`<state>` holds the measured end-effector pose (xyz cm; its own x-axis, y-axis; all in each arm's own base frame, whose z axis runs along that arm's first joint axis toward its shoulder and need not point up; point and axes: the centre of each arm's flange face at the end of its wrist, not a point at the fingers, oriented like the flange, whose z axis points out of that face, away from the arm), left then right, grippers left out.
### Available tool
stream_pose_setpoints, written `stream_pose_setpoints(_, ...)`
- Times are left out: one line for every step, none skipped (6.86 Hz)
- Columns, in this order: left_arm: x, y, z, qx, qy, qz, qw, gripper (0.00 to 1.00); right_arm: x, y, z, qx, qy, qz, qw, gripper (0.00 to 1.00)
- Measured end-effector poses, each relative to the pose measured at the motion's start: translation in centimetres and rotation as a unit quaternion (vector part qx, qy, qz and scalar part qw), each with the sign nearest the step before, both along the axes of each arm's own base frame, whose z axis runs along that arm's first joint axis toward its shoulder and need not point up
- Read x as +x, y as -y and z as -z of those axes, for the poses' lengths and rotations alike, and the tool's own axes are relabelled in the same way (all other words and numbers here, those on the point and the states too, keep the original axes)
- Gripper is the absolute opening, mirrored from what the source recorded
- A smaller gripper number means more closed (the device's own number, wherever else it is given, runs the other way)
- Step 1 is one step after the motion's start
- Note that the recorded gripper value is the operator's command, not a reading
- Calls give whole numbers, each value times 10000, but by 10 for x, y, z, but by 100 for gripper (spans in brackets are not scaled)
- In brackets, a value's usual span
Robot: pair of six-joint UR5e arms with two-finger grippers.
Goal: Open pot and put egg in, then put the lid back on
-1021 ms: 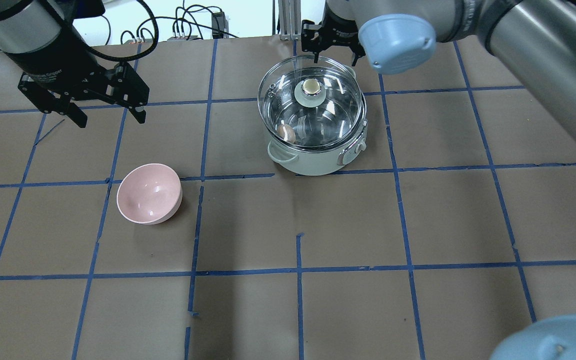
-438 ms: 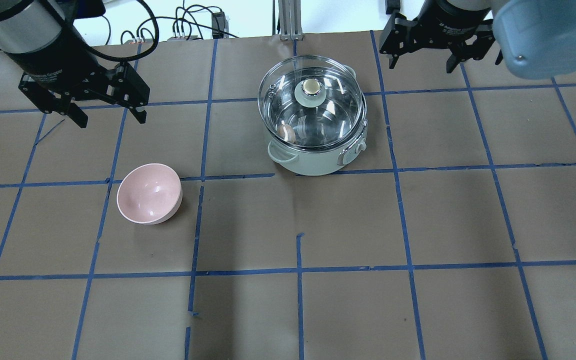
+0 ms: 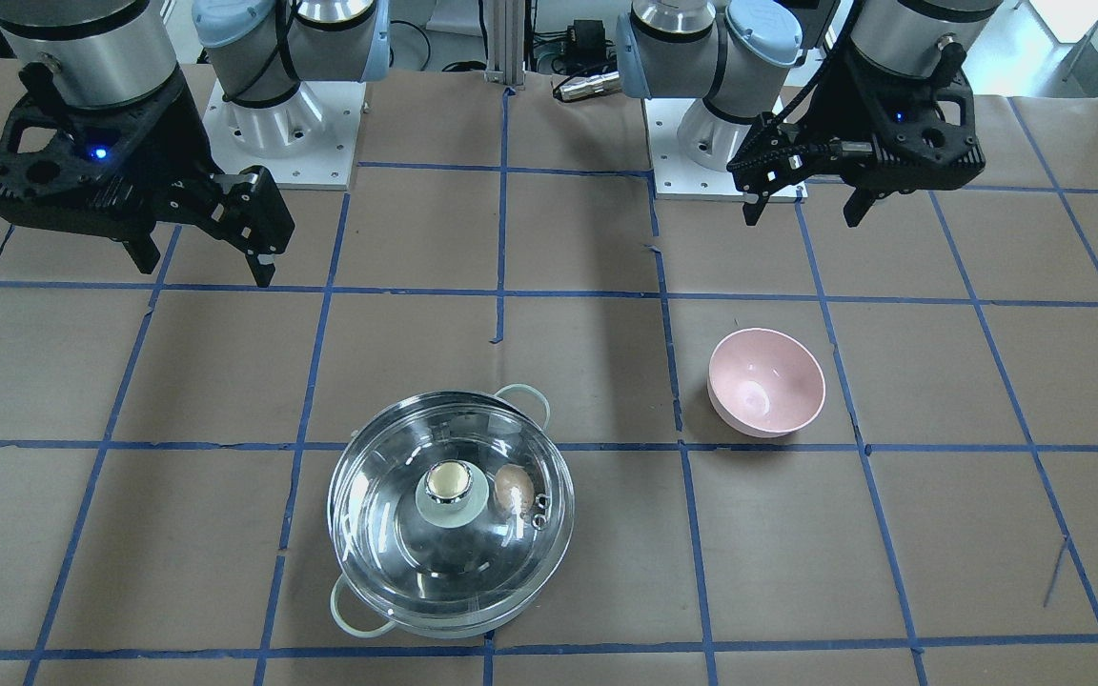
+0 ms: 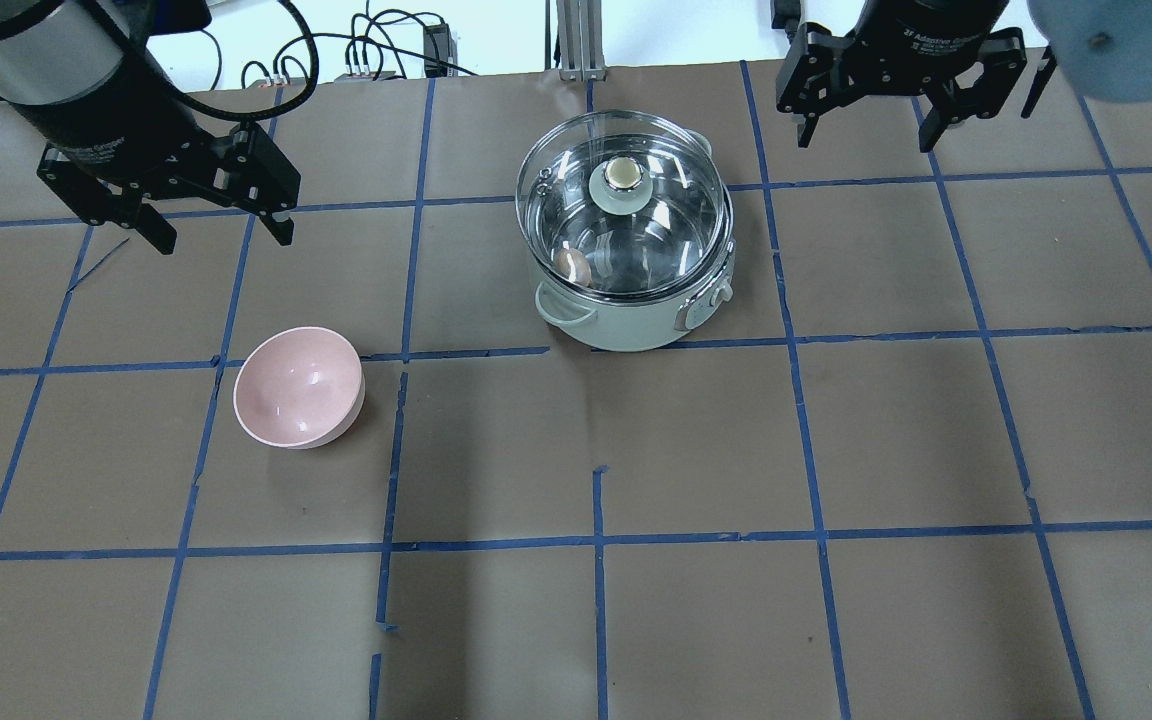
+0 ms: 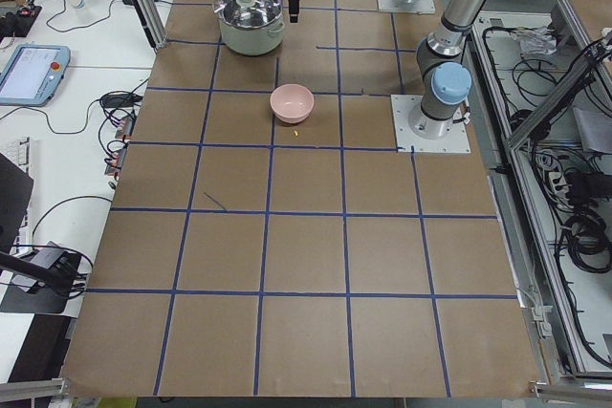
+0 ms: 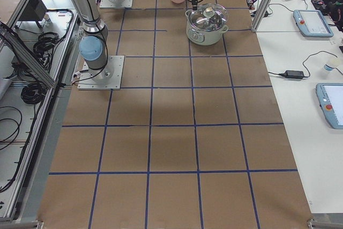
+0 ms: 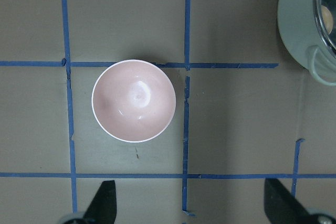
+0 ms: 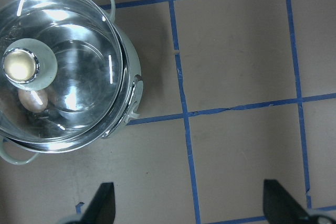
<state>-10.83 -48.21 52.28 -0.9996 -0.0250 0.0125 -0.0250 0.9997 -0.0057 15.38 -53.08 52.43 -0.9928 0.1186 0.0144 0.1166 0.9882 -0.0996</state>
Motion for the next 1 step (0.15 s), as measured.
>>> stream_pose_setpoints(0,0,0,3,19,-2,10000,100,0,-1,4,104,-5,29,9999,100)
